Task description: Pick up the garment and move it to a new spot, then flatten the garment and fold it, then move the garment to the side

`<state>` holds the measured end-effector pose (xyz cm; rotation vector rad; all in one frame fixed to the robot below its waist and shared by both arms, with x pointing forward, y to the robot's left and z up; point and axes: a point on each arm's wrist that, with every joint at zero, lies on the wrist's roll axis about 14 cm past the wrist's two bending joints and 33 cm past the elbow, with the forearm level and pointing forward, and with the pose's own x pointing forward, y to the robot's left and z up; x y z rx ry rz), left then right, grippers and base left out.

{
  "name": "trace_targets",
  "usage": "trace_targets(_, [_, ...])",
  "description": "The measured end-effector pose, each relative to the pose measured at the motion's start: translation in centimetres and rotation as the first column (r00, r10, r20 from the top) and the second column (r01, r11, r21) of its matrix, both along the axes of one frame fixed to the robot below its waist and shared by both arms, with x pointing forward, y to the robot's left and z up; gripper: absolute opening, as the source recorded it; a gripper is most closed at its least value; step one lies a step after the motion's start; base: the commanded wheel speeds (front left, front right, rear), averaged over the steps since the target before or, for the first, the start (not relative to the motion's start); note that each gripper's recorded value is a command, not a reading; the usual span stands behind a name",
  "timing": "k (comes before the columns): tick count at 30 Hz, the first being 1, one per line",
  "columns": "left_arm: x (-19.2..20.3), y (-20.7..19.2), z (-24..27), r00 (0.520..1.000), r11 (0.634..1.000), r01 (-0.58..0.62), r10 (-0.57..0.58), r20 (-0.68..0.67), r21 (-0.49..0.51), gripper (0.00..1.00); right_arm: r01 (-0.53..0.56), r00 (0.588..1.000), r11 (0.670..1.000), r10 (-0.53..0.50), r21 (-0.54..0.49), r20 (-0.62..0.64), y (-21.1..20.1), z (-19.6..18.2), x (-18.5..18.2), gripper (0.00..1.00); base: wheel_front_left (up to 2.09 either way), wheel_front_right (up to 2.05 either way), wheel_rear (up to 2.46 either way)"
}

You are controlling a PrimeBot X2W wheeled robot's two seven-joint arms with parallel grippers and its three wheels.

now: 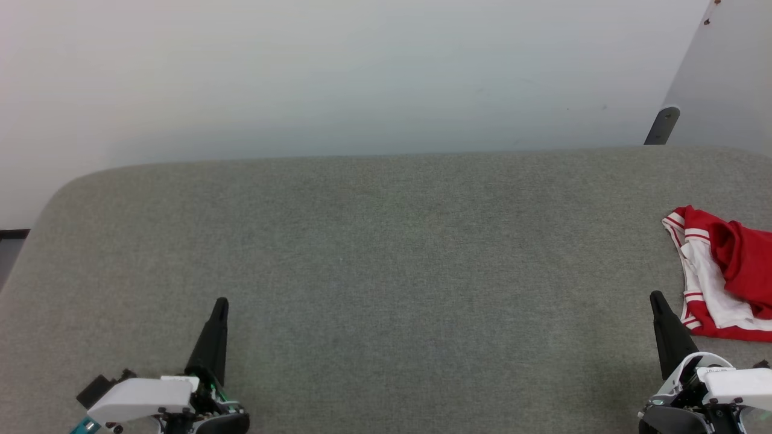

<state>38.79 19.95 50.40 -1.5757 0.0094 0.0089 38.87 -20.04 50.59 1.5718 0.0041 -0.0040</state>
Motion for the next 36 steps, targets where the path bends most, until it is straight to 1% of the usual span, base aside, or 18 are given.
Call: trace_targets(36, [0.01, -0.02, 0.01, 1.0, 1.0, 0.0, 0.0, 0.0, 0.0, 0.0, 0.0, 1.0, 1.0, 0.0, 0.0, 0.0, 0.0, 0.0, 0.0, 0.0, 0.0, 0.0, 0.0])
